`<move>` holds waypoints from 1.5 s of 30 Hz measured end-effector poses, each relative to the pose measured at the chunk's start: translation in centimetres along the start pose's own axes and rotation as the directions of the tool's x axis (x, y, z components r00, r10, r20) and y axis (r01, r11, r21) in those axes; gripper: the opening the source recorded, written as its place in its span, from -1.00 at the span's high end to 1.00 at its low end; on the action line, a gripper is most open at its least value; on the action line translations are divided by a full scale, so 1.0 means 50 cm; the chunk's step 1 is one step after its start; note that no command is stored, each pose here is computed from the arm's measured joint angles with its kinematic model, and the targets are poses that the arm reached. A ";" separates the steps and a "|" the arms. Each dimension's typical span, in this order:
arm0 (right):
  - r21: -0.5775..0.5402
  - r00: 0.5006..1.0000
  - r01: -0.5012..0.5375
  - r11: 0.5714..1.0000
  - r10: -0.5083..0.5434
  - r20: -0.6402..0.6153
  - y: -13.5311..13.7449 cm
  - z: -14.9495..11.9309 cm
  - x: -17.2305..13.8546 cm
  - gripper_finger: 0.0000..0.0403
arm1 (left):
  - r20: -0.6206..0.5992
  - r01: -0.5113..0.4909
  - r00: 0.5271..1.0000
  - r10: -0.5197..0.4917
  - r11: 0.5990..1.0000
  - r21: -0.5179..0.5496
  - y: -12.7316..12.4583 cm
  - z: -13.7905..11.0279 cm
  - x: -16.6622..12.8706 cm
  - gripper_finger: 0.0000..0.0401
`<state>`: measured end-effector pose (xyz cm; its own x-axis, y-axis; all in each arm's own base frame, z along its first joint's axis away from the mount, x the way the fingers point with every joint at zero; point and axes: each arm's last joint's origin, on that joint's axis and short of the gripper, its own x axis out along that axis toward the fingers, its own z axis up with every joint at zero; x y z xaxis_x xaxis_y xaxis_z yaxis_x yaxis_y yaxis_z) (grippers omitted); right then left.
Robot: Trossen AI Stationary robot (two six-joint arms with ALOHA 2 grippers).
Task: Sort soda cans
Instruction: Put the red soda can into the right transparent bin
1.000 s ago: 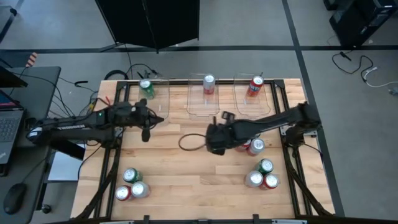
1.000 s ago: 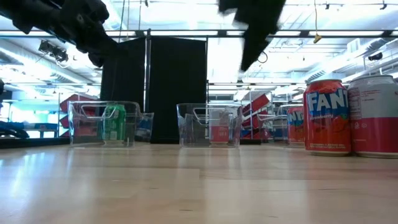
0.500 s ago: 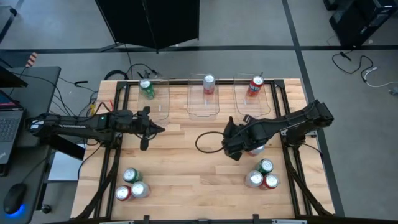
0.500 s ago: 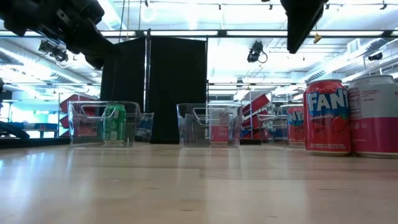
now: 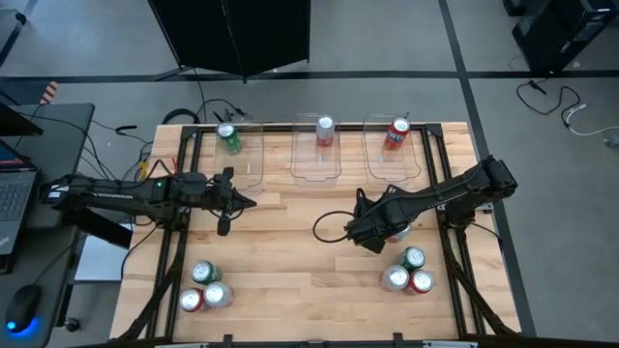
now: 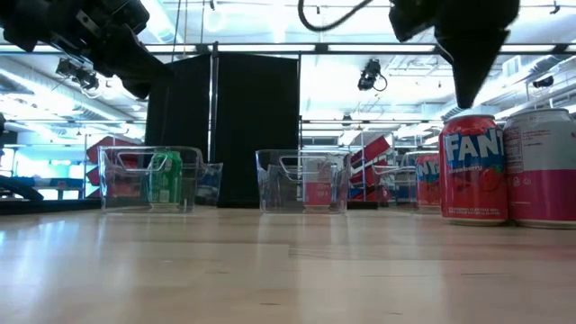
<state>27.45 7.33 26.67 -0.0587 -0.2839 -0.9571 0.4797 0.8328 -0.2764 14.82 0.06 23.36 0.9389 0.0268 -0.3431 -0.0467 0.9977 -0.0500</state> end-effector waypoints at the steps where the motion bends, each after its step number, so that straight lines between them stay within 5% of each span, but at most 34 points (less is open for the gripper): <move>1: -0.005 1.000 0.004 1.000 -0.004 -0.004 0.000 0.000 0.005 -0.80 | 0.000 0.000 1.000 0.000 1.000 0.000 0.000 0.000 0.000 0.99; 13: 0.032 0.991 -0.082 0.996 0.084 -0.100 -0.013 0.016 0.084 -0.78 | 0.000 0.000 1.000 0.000 1.000 0.002 0.000 0.000 0.000 0.99; 19: 0.076 0.982 -0.150 0.986 0.157 -0.100 -0.018 0.032 0.093 -0.54 | 0.000 -0.001 1.000 0.001 1.000 0.003 0.000 0.000 0.000 0.99; 21: 0.082 0.981 -0.158 0.984 0.166 -0.100 -0.019 0.035 0.090 -0.40 | 0.001 -0.001 1.000 0.001 1.000 0.003 0.000 0.000 0.000 0.99; 31: 0.148 0.971 -0.234 0.961 0.224 0.083 -0.031 0.090 0.008 -0.40 | 0.002 -0.005 1.000 0.005 1.000 0.003 0.000 0.001 0.000 0.99; 39: 0.270 0.968 -0.142 0.952 0.076 0.239 -0.141 0.146 -0.099 -0.40 | 0.001 -0.005 1.000 0.005 1.000 0.002 0.000 0.001 0.000 0.99; 45: 0.442 0.974 -0.066 0.895 -0.039 0.223 -0.273 0.177 -0.127 -0.40 | 0.001 -0.005 1.000 0.005 1.000 0.002 0.000 0.001 0.000 0.99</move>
<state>29.04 -6.44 37.28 0.1197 -0.4150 -0.9019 0.8198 0.5538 -0.1460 14.83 0.08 23.39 0.9392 0.0317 -0.3420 -0.0505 0.9977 -0.0462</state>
